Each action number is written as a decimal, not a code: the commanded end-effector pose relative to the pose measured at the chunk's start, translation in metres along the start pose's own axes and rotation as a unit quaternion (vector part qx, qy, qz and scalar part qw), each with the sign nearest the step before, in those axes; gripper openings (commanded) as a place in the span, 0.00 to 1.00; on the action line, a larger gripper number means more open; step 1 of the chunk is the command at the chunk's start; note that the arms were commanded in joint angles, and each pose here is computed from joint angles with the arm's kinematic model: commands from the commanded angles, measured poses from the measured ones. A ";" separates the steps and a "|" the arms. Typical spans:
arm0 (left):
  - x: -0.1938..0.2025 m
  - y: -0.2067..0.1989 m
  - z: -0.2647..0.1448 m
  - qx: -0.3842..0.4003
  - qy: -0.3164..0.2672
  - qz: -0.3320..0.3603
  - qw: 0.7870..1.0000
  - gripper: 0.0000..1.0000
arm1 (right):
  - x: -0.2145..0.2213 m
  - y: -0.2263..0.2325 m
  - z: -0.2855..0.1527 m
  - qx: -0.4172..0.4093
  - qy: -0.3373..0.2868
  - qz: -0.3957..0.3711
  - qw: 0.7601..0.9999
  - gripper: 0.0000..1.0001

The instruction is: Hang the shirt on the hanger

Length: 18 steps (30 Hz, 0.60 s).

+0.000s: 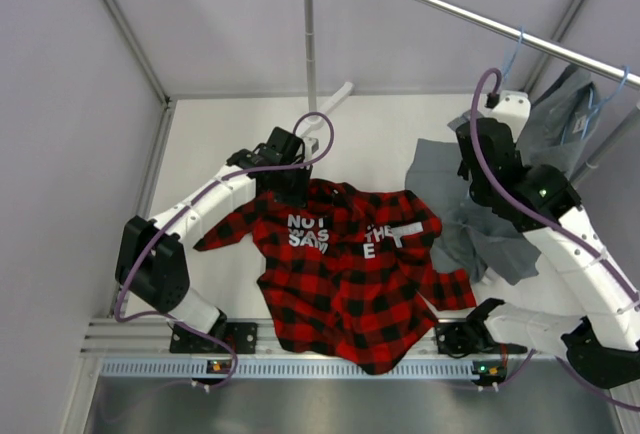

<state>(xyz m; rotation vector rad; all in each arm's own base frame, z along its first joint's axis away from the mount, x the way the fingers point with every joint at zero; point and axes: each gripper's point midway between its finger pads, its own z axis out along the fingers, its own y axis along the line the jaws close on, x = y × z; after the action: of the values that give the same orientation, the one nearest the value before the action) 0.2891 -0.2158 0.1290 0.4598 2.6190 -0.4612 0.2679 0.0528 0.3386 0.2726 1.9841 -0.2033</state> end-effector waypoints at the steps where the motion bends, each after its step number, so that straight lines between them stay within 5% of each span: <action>1: -0.011 -0.009 -0.009 0.022 -0.029 0.011 0.999 0.00 | 0.000 -0.012 -0.004 0.005 -0.002 -0.017 1.000 0.00; 18: -0.017 -0.005 -0.016 0.006 -0.049 0.005 0.999 0.00 | -0.005 0.012 -0.016 -0.117 -0.037 -0.076 0.989 0.00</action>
<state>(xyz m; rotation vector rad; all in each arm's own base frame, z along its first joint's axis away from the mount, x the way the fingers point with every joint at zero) 0.2907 -0.2135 0.1400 0.4490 2.5751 -0.4565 0.2607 0.0598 0.3416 0.0434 1.9586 -0.1383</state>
